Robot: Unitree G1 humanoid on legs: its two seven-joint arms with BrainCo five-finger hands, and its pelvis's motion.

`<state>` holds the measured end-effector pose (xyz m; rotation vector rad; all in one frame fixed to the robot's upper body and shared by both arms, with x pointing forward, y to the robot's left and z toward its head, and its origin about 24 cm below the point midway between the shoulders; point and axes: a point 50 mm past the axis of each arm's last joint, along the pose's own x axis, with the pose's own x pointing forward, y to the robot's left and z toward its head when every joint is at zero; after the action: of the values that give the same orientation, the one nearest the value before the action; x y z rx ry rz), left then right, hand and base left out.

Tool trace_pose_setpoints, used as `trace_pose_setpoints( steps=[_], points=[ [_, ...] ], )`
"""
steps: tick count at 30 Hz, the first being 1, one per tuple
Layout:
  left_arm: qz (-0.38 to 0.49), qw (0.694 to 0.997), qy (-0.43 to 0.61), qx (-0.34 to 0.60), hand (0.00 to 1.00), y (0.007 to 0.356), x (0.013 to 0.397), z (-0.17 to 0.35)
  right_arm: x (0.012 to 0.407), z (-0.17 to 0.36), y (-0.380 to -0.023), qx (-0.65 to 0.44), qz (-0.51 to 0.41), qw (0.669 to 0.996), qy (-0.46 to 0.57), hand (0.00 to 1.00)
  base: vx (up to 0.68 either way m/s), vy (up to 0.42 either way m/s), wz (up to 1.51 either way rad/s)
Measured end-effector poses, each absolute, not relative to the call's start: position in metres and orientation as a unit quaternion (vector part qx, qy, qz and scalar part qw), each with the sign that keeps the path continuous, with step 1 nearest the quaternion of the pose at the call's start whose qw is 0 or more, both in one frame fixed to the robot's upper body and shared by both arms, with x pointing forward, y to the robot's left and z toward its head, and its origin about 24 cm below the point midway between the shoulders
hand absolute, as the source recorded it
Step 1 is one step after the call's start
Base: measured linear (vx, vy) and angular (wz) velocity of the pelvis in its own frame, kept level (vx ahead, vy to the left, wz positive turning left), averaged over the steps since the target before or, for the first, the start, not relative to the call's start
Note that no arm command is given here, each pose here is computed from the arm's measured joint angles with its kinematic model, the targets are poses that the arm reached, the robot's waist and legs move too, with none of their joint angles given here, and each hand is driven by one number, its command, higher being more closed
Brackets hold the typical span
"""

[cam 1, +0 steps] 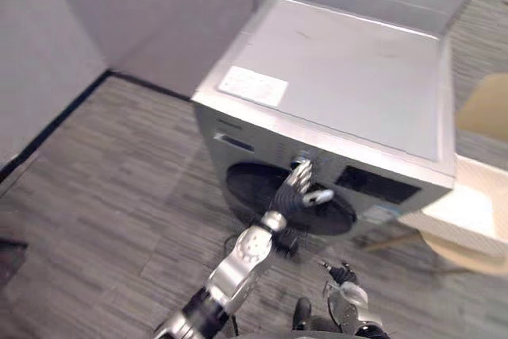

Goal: Pick up the laundry basket with both hands and put the clothes into the washing machine.

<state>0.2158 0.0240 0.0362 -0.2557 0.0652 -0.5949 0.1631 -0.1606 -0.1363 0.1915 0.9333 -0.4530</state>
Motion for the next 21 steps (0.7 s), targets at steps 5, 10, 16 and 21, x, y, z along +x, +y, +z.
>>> trace_pose_setpoints(
  steps=[5,10,16,21],
  points=[
    [-0.226,0.960,0.113,-0.123,0.00,0.079,0.195,-0.005,0.165,-0.137,-0.163,0.064,-0.180,0.874,0.446,0.00,-0.03,-0.055,0.75],
    [-0.096,0.972,0.184,-0.114,0.00,0.135,0.185,-0.043,0.170,-0.135,-0.162,0.047,-0.161,0.882,0.441,0.00,-0.06,-0.054,0.69],
    [0.101,0.953,0.264,-0.109,0.00,0.195,0.164,-0.085,0.171,-0.136,-0.159,0.018,-0.130,0.890,0.436,0.00,-0.06,-0.007,0.51],
    [0.151,0.917,0.367,-0.053,0.00,0.200,0.140,-0.123,0.175,-0.134,-0.168,-0.004,-0.131,0.893,0.431,0.00,0.11,0.062,0.73]
  ],
)
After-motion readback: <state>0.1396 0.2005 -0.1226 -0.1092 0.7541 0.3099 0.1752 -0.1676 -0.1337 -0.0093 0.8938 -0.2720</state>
